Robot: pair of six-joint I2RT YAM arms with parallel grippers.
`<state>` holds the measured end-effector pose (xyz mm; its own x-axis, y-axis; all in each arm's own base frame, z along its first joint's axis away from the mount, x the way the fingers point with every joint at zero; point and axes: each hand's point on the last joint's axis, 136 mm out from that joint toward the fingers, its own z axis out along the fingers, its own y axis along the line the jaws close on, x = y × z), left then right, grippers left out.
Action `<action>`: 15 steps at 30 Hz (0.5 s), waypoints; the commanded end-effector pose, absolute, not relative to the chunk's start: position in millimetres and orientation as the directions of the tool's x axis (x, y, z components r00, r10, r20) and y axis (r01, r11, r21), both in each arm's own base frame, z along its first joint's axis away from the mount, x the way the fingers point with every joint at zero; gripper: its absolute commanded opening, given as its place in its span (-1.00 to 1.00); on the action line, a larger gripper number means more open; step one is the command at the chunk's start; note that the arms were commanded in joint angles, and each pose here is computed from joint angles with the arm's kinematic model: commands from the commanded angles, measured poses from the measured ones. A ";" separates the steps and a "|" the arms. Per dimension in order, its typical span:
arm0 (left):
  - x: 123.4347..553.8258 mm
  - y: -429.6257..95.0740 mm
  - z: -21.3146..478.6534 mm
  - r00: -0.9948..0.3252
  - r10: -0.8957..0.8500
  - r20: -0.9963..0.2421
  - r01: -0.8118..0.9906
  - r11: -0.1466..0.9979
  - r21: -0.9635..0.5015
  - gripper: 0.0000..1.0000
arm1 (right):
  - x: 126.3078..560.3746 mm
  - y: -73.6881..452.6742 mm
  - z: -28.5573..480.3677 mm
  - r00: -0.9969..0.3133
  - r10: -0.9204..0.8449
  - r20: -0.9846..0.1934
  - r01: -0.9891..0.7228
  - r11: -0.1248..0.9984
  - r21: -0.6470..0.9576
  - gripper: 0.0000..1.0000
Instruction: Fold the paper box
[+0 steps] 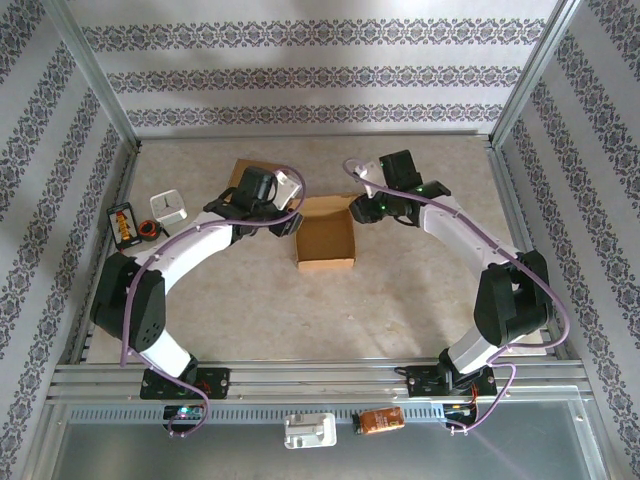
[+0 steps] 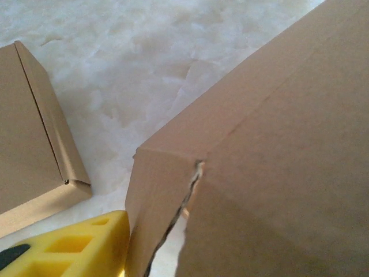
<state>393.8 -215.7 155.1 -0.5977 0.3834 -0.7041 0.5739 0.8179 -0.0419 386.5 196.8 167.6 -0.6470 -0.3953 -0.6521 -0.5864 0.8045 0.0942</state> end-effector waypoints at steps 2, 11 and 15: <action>395.1 -216.8 156.7 -0.676 0.305 -0.671 0.498 0.861 -0.109 -0.15 | 394.5 201.9 165.4 -0.697 -0.313 -0.645 -0.495 0.861 0.117 -0.32; 392.6 -231.6 166.4 -0.720 0.221 -0.658 0.475 0.848 -0.234 -0.18 | 401.9 203.6 163.2 -0.789 -0.155 -0.595 -0.347 0.911 0.223 -0.35; 388.6 -241.8 163.4 -0.755 0.170 -0.633 0.457 0.829 -0.323 -0.16 | 400.5 209.5 159.4 -0.820 -0.096 -0.564 -0.306 0.907 0.290 -0.35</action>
